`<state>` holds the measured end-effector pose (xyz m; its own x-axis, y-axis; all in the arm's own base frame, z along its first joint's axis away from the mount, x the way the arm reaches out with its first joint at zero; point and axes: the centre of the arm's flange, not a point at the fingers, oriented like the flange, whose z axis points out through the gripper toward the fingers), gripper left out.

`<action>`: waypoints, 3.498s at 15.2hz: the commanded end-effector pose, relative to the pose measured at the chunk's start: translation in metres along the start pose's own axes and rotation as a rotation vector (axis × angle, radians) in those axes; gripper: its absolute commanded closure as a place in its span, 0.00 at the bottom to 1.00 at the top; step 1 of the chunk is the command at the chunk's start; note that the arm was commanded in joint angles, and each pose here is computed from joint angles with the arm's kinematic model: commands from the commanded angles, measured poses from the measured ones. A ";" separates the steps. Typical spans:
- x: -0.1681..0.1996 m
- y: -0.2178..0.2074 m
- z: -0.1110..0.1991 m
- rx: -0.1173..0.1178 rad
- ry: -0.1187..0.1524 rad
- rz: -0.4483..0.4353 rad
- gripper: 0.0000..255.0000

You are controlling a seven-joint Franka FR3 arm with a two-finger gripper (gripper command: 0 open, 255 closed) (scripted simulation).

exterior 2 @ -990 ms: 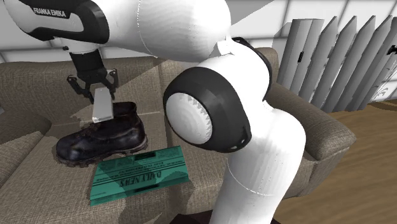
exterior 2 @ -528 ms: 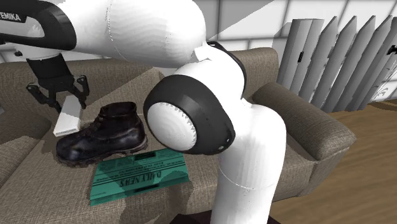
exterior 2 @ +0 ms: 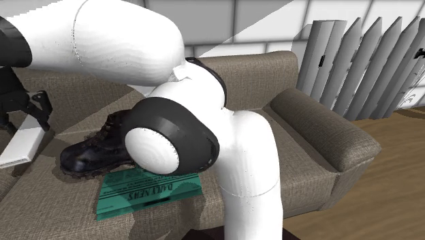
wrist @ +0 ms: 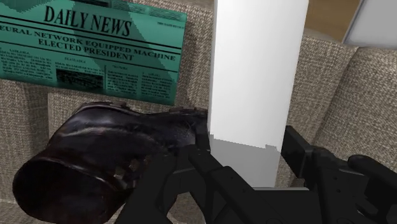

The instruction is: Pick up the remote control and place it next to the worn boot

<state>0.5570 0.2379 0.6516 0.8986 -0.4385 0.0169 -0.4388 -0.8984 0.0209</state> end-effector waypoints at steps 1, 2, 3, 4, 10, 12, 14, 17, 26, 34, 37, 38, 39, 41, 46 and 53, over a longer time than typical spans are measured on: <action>-0.012 -0.027 0.002 0.001 0.000 0.001 1.00; -0.016 -0.039 0.001 0.001 0.000 0.001 1.00; -0.021 -0.052 0.001 0.001 0.000 0.001 1.00; -0.021 -0.052 0.006 0.001 0.000 0.001 1.00; -0.022 -0.053 0.038 0.001 0.000 0.001 1.00; -0.022 -0.053 0.048 0.001 0.000 0.001 1.00; -0.022 -0.053 0.059 0.001 0.000 0.001 1.00; -0.022 -0.053 0.075 0.001 0.000 0.001 1.00; -0.023 -0.054 0.122 0.001 0.000 0.001 1.00; -0.024 -0.055 0.165 0.001 0.000 0.001 1.00; -0.024 -0.056 0.180 0.001 0.000 0.001 1.00; -0.024 -0.056 0.186 0.001 0.000 0.001 1.00; -0.024 -0.056 0.191 0.001 0.000 0.001 1.00; -0.024 -0.056 0.201 0.001 0.000 0.001 1.00; -0.025 -0.057 0.228 0.001 0.000 0.001 1.00; -0.026 -0.057 0.265 0.001 0.000 0.001 1.00</action>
<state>0.5603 0.2944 0.3901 0.8980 -0.4396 0.0169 -0.4399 -0.8978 0.0208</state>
